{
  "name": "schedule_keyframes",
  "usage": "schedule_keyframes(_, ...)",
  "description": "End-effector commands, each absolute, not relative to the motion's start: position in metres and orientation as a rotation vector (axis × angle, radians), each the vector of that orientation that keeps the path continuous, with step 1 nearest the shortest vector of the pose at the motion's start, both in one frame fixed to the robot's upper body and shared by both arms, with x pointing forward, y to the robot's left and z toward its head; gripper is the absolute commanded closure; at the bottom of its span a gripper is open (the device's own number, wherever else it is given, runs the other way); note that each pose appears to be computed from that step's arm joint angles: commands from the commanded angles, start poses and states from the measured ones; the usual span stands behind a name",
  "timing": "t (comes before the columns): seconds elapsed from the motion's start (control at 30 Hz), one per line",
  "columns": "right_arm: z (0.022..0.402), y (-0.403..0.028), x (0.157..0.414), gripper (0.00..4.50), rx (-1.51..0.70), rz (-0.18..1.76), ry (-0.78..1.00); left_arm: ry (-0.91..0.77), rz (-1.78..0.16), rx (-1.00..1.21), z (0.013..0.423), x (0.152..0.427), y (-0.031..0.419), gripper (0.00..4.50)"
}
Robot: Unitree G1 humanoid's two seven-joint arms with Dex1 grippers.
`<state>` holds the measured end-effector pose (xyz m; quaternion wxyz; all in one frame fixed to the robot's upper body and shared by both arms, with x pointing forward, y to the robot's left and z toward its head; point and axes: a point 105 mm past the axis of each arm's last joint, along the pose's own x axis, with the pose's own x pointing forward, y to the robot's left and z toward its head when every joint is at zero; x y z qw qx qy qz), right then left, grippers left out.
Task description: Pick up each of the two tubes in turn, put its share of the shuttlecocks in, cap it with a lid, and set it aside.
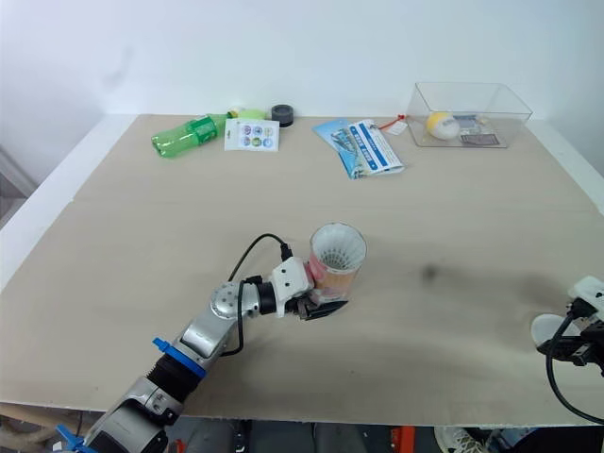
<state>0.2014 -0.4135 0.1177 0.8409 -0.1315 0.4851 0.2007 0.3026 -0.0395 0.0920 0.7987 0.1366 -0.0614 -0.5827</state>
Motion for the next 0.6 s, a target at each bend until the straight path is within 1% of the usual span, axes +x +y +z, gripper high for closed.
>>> schedule_keyframes(0.03,0.117,-0.416,0.202,4.46,-0.316,0.437,1.036,-0.195,-1.253,0.301,0.107,0.303,-0.043,0.81)
schedule_keyframes(0.1,0.123,-0.409,0.211,4.46,-0.370,0.475,0.996,-0.191,-1.250,0.303,0.106,0.305,-0.042,0.81)
schedule_keyframes(0.17,0.140,-0.390,0.229,4.46,-0.459,0.560,0.914,-0.186,-1.247,0.305,0.104,0.307,-0.040,0.81)
schedule_keyframes(0.23,0.157,-0.369,0.242,4.46,-0.552,0.656,0.849,-0.182,-1.244,0.304,0.104,0.309,-0.038,0.81)
schedule_keyframes(0.3,0.168,-0.351,0.248,4.46,-0.609,0.727,0.816,-0.181,-1.241,0.306,0.104,0.311,-0.037,0.81)
schedule_keyframes(0.4,0.192,-0.313,0.259,4.46,-0.730,0.871,0.708,-0.179,-1.237,0.299,0.106,0.316,-0.036,0.81)
schedule_keyframes(0.47,0.203,-0.296,0.264,4.46,-0.797,0.937,0.658,-0.174,-1.238,0.296,0.107,0.319,-0.035,0.81)
schedule_keyframes(0.6,0.239,-0.256,0.275,4.46,-1.012,1.077,0.484,-0.108,-1.278,0.261,0.106,0.324,-0.033,0.81)
